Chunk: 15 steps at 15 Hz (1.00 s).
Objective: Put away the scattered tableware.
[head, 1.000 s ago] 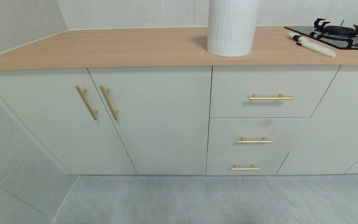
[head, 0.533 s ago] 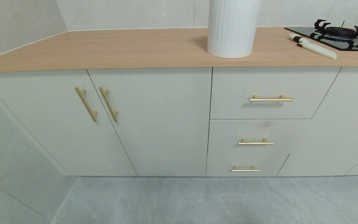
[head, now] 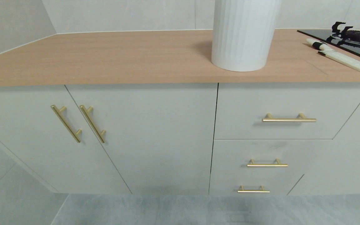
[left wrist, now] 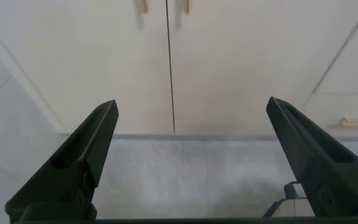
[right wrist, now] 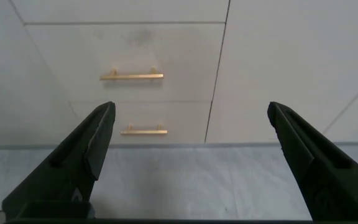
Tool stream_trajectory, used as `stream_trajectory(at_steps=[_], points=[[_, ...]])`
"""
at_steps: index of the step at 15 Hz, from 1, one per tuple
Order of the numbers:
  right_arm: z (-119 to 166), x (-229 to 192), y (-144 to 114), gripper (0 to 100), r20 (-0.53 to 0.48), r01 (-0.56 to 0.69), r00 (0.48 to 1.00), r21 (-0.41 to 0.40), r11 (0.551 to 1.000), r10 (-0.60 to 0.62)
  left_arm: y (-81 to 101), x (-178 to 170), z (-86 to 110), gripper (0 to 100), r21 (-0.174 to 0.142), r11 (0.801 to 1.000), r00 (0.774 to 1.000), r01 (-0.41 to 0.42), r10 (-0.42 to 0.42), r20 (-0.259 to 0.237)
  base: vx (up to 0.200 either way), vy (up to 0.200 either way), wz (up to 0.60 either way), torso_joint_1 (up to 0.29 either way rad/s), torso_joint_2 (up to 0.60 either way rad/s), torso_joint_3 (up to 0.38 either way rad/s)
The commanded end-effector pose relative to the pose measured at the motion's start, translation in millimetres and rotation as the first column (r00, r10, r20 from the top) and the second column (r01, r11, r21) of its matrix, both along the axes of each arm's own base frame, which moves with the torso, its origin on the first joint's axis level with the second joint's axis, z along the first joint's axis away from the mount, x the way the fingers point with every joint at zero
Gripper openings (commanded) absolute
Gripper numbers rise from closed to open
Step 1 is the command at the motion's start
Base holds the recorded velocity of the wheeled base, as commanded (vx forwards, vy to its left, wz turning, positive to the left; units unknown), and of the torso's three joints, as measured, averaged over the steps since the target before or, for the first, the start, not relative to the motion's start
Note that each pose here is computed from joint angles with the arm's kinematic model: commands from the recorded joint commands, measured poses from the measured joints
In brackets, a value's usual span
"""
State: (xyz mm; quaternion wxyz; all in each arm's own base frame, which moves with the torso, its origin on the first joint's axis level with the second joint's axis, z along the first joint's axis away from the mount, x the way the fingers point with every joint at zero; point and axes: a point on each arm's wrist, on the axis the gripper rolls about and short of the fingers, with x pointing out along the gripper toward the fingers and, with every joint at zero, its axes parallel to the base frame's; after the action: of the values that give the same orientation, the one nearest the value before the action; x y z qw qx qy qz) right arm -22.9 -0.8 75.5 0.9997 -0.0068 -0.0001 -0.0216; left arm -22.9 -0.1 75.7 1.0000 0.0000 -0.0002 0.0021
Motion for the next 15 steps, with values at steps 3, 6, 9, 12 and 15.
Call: stream_trajectory(at_steps=[3, 6, 9, 12, 15], points=[[0.0, 0.1, 0.0, 100, -0.002, 0.000, 1.000, 0.000, 1.000, 0.000, 0.0, 0.0, 0.1, 100, 0.000, 1.000, 1.000, 0.000, 0.000, 0.000, 0.200, 0.000, 0.00, 0.002, 0.00, 0.006], [0.0, 0.1, 0.0, 100, -0.002, 0.000, 1.000, 0.000, 1.000, 0.000, 0.0, 0.0, 0.1, 100, 0.000, 1.000, 1.000, 0.000, 0.000, 0.000, 0.200, 0.000, 0.00, 0.004, 0.00, 0.004], [0.0, 0.1, 0.0, 100, -0.002, 0.000, 1.000, 0.001, 1.000, 0.000, 0.0, 0.1, -0.4, 100, -0.002, 1.000, 1.000, 0.000, 0.000, -0.002, 0.067, 0.000, 0.00, 0.001, 0.00, 0.001], [0.0, 0.1, 0.0, 100, -0.002, 0.000, 1.000, 0.000, 1.000, 0.000, 0.0, 0.0, 0.1, 100, -0.002, 1.000, 1.000, 0.000, 0.000, 0.000, 0.000, 0.000, 0.00, 0.000, 0.00, 0.000], [0.0, 0.1, 0.0, 100, -0.002, 0.000, 1.000, 0.000, 1.000, 0.000, 0.0, 0.0, 0.1, 100, -0.002, 1.000, 1.000, 0.000, 0.000, 0.000, 0.000, 0.000, 0.00, 0.000, 0.00, 0.000]])
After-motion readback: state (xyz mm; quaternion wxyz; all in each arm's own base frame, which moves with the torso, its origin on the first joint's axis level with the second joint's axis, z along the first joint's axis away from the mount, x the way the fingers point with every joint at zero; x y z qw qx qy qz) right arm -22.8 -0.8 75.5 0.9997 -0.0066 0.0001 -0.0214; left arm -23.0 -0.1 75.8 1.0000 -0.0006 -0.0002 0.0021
